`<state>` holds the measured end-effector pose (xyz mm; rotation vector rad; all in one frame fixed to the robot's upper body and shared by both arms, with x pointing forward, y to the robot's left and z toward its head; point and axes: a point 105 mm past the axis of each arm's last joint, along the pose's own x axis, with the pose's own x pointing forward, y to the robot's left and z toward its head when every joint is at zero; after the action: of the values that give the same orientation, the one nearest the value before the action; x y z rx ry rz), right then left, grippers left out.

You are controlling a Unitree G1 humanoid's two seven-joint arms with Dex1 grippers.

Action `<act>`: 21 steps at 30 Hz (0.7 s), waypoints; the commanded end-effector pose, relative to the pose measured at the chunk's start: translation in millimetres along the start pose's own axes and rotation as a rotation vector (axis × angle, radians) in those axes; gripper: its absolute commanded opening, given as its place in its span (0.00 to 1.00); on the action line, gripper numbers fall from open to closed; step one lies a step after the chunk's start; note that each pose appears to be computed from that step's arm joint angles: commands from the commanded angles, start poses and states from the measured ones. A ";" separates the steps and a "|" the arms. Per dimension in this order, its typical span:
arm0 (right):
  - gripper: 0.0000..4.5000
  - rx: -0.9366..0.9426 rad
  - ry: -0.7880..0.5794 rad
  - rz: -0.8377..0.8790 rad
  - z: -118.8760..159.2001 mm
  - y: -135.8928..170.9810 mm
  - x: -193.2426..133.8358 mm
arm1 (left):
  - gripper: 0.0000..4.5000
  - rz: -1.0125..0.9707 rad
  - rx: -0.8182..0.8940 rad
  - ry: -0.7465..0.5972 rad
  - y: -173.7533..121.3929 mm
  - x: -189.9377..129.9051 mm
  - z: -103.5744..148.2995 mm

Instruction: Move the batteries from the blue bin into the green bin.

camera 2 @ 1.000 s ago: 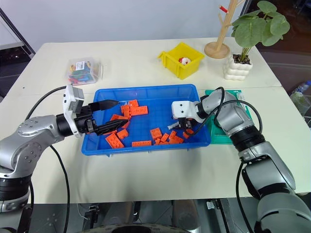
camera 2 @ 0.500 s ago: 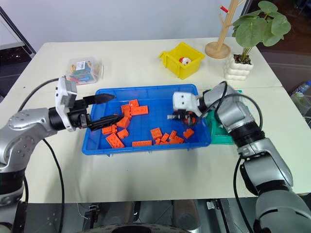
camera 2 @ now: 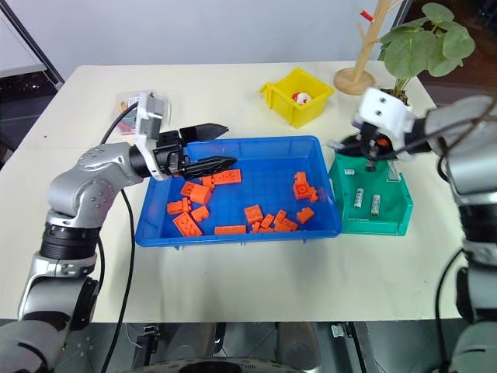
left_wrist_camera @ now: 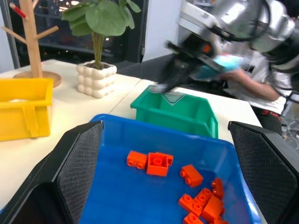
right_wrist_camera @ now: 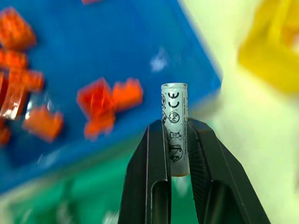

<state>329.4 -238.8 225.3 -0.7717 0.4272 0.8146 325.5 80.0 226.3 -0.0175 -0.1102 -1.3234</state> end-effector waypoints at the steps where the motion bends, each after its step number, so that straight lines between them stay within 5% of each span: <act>1: 0.00 -0.006 0.024 -0.069 -7.9 -0.1 -15.1 | 1.00 -0.015 0.052 -0.011 3.7 2.6 5.9; 4: 0.00 0.040 0.051 -0.091 -26.3 2.9 -13.7 | 1.00 -0.001 0.053 -0.005 10.0 2.8 2.1; 13: 0.98 0.093 0.053 -0.143 -43.4 -0.6 -11.6 | 1.00 0.013 0.068 0.006 13.2 -2.7 2.5; 21: 0.98 0.184 -0.176 -0.355 -10.3 -46.0 -17.0 | 1.00 0.248 0.165 -0.100 43.3 -28.6 32.6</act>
<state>350.6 -266.8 222.0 -0.6135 0.2962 0.5700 353.7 100.8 232.9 0.0116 -0.1947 -1.1579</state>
